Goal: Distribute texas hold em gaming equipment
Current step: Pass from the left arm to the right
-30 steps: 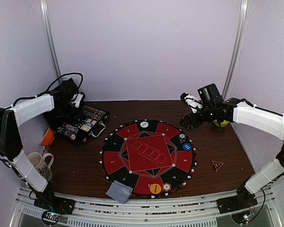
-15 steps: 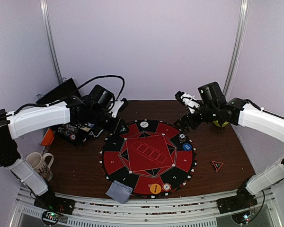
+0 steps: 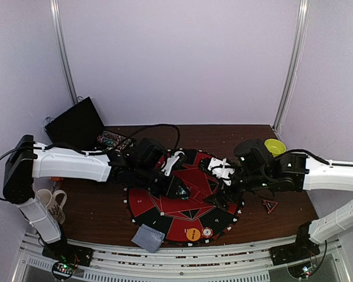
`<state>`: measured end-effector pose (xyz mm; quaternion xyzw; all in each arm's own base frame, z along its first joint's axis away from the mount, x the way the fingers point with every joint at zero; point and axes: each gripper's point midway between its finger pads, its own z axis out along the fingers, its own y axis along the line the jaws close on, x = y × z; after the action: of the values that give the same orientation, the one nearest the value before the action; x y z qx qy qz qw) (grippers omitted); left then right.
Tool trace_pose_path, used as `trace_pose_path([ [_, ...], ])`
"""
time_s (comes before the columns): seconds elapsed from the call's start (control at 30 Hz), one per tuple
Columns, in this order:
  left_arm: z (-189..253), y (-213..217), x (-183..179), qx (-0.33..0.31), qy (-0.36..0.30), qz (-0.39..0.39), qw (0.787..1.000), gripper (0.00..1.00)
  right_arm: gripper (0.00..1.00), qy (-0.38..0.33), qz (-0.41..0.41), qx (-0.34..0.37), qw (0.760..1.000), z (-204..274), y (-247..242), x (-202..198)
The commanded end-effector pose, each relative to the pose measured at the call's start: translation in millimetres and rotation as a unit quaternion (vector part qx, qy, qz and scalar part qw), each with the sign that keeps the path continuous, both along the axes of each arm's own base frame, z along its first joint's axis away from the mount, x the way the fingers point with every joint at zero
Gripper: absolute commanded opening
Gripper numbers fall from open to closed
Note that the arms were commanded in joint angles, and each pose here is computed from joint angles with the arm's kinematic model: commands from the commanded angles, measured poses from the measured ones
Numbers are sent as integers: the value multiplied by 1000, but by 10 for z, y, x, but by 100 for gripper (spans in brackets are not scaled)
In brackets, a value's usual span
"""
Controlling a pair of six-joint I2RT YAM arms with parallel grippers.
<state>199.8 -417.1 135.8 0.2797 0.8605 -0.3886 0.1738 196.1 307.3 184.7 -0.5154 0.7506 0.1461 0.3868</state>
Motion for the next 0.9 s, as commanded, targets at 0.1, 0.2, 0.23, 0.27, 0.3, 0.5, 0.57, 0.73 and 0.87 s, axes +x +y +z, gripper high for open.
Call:
trace_pose_path([
  [0.1, 274, -453, -353, -152, 53, -2, 987, 0, 100, -1, -12, 36, 999, -64, -1, -201],
  [0.2, 261, -414, -313, -164, 59, 27, 984, 0, 100, -22, 14, 44, 999, -96, 70, -269],
  [0.23, 248, -403, -311, -165, 60, 32, 984, 0, 100, -28, 19, 40, 999, -106, 82, -263],
  [0.27, 244, -398, -312, -170, 65, 38, 983, 0, 100, -33, 26, 35, 999, -122, 103, -256],
  [0.3, 233, -400, -321, -176, 73, 40, 981, 0, 100, -37, 33, 30, 998, -140, 128, -252],
  [0.5, 101, -407, -450, -197, 119, 49, 972, 0, 100, -14, 82, 65, 994, -204, 325, -385],
  [0.57, 30, -367, -464, -200, 130, 58, 969, 0, 100, -6, 91, 53, 994, -331, 333, -411],
  [0.73, -15, -386, -498, -212, 148, 55, 965, 0, 100, -9, 98, 7, 995, -594, 309, -379],
  [0.87, -51, -434, -494, -208, 151, 49, 965, 0, 99, -17, 92, -5, 996, -673, 334, -319],
])
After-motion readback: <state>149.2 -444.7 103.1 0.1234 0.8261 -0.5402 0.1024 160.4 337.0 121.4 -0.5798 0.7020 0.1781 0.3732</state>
